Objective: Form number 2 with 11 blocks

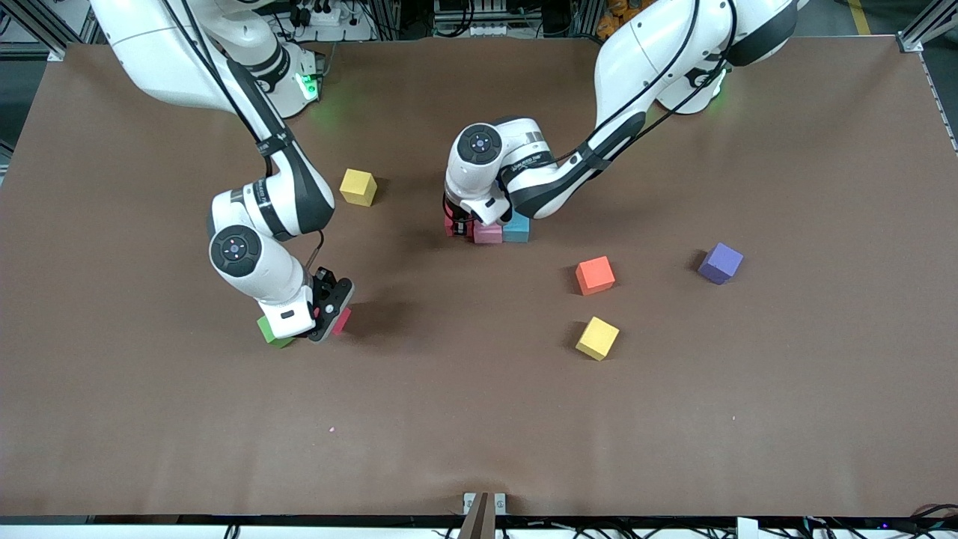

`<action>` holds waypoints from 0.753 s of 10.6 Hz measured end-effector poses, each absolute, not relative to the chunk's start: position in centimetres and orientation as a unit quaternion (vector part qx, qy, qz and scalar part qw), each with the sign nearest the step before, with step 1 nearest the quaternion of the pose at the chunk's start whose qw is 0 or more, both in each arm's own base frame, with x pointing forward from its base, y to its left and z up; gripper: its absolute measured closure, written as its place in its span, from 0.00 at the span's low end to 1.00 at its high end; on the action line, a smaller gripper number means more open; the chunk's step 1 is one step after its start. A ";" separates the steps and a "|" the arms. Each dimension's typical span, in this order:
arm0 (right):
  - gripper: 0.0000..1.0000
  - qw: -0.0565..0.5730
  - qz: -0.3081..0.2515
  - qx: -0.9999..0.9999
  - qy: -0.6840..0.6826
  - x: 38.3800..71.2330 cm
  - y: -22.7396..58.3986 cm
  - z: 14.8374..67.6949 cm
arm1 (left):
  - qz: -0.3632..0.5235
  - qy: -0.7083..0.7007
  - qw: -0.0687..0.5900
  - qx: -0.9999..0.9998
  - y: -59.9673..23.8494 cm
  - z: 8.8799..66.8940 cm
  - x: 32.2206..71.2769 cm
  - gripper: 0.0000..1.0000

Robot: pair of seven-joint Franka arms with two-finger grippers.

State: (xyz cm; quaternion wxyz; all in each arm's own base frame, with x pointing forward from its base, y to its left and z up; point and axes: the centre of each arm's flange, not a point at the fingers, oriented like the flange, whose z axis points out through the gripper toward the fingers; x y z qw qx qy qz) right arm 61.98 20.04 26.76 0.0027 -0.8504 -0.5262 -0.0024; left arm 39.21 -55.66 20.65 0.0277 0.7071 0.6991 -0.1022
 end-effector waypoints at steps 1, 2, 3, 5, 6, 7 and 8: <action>0.41 0.003 -0.002 -0.850 -0.526 62.0 20.0 26.8 | -0.100 0.700 0.027 0.706 -55.5 20.5 39.4 0.45; 0.41 0.003 -0.002 -0.850 -0.526 62.0 20.0 26.8 | -0.098 0.701 0.027 0.706 -55.3 20.3 39.7 0.45; 0.41 0.003 -0.002 -0.850 -0.526 62.0 20.0 26.8 | -0.098 0.701 0.027 0.706 -55.2 20.3 39.7 0.45; 0.41 0.003 -0.002 -0.850 -0.526 62.0 20.0 26.8 | -0.098 0.701 0.026 0.706 -55.2 20.3 39.7 0.40; 0.41 0.003 -0.002 -0.850 -0.526 62.0 20.0 26.8 | -0.098 0.700 0.026 0.707 -55.3 20.2 39.6 0.39; 0.41 0.003 -0.002 -0.850 -0.526 62.0 20.0 26.7 | -0.098 0.699 0.026 0.708 -55.4 20.2 39.4 0.25; 0.41 0.003 -0.002 -0.850 -0.526 62.0 20.0 26.7 | -0.098 0.697 0.026 0.710 -55.7 20.2 39.1 0.12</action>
